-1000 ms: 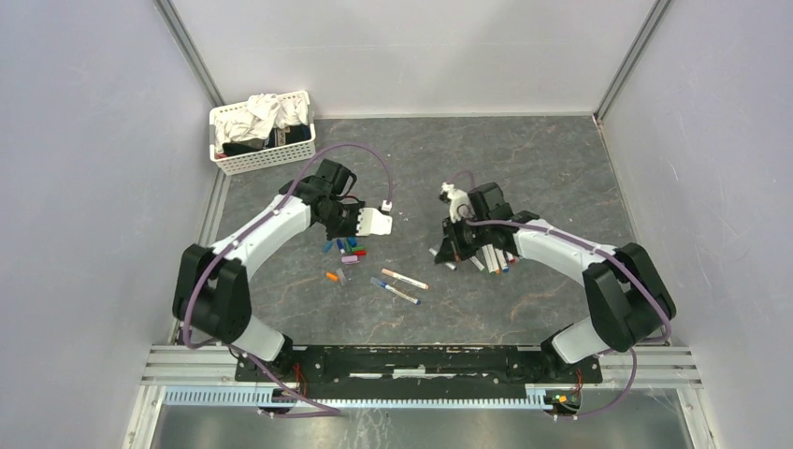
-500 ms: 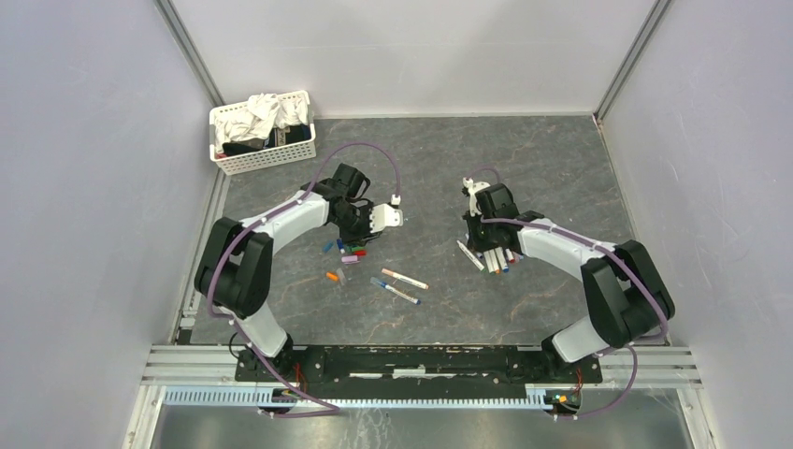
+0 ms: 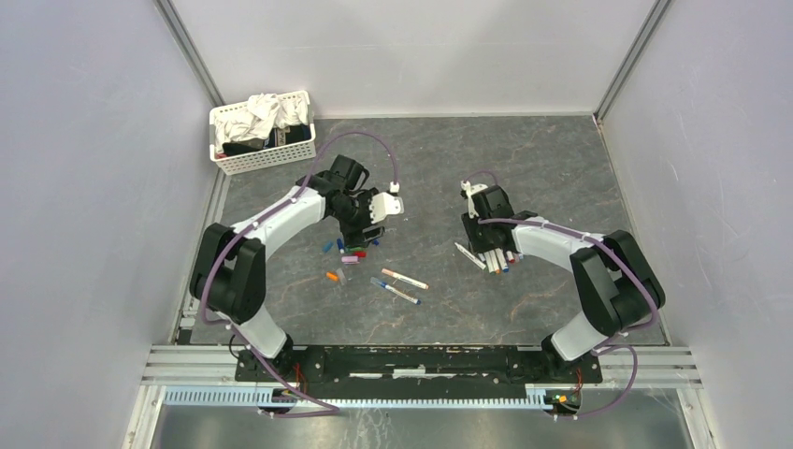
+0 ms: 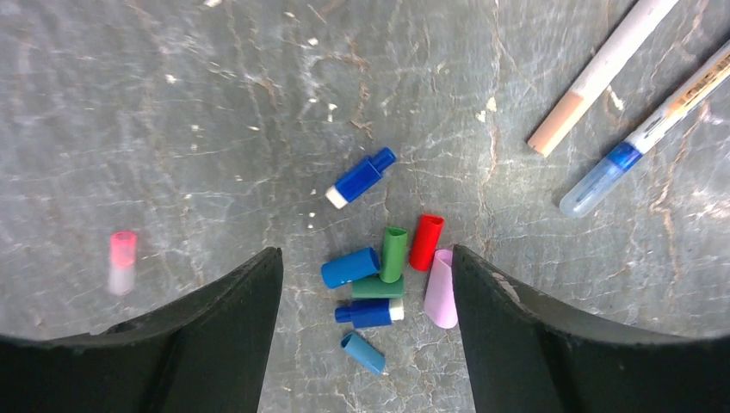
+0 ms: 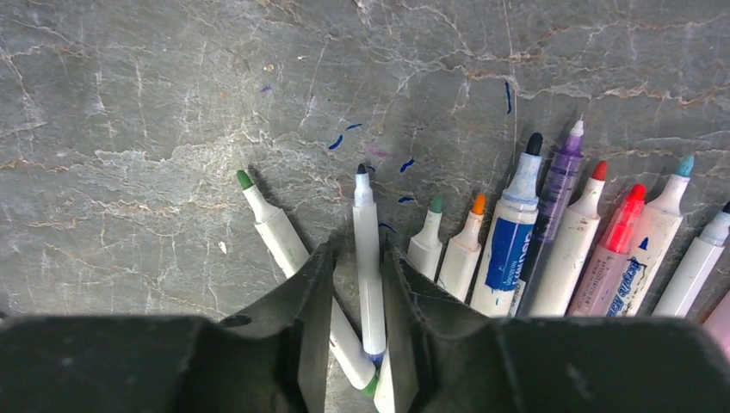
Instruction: Open the pen caps
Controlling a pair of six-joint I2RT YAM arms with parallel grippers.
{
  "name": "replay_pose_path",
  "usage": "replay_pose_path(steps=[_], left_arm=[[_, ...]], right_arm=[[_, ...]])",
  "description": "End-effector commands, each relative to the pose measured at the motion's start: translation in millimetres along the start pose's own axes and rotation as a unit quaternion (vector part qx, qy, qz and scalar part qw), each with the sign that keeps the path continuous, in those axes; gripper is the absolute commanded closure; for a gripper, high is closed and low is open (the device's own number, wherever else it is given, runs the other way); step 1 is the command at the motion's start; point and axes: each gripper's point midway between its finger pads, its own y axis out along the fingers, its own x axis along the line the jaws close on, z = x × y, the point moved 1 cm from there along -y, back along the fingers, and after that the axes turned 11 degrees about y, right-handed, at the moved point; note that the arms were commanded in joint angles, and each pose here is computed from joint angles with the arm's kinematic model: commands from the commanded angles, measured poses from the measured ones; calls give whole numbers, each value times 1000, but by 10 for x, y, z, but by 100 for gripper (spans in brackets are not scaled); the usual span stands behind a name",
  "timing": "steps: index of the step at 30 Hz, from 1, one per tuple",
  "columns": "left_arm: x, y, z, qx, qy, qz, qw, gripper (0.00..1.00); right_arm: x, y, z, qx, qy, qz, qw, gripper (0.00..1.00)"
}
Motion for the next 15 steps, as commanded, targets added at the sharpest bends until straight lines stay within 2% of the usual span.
replay_pose_path(steps=[1, 6, 11, 13, 15], left_arm=[[158, -401, -333, -47, -41, -37, 997, 22], [271, -700, -451, -54, -88, -68, 992, 19], [435, -1011, -514, -57, -126, -127, 982, 15], [510, -1139, -507, -54, -145, -160, 975, 4], [544, -1221, -464, -44, -161, -182, 969, 0]], right_arm=[[-34, -9, -35, -16, 6, 7, 1000, 64], [129, -234, -237, -64, 6, -13, 998, 55], [565, -514, -394, -114, -61, -37, 991, 48], [880, -589, -355, -118, -103, -75, 985, 46], [1184, -621, -258, -114, -142, -120, 976, 46]])
